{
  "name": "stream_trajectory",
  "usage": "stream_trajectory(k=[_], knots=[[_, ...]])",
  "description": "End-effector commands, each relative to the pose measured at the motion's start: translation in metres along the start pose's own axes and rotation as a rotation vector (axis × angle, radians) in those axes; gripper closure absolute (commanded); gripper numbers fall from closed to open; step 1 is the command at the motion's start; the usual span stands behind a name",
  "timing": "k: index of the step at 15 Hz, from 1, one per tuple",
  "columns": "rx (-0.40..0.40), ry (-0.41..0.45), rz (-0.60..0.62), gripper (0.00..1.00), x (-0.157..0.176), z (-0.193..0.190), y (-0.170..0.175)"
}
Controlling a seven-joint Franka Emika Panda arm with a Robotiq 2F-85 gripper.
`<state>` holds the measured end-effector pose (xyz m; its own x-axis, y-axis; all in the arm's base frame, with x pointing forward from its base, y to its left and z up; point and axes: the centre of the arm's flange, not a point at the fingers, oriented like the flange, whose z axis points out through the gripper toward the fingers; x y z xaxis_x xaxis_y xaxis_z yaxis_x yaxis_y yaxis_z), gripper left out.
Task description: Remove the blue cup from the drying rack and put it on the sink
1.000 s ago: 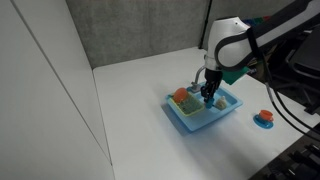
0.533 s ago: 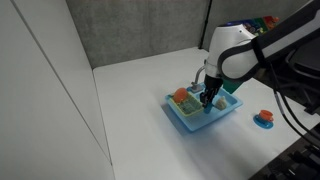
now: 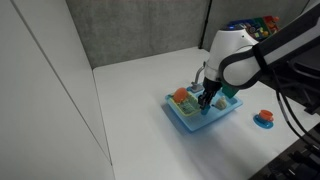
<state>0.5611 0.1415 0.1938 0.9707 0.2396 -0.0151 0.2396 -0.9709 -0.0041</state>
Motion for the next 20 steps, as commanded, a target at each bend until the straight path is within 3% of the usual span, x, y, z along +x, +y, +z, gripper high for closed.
stream_trajectory(k=[1,15,16,17,18,20], knots=[[-0.016,0.012,0.001,0.83,-0.003,0.0,0.0],[-0.007,0.016,-0.013,0.83,0.003,0.02,0.003],[-0.006,0.017,-0.013,0.8,0.003,0.021,0.003],[-0.006,0.018,-0.014,0.53,0.002,0.021,0.004],[-0.006,0.02,-0.015,0.33,0.001,0.02,0.004],[-0.005,0.022,-0.018,0.18,-0.001,0.016,0.004]])
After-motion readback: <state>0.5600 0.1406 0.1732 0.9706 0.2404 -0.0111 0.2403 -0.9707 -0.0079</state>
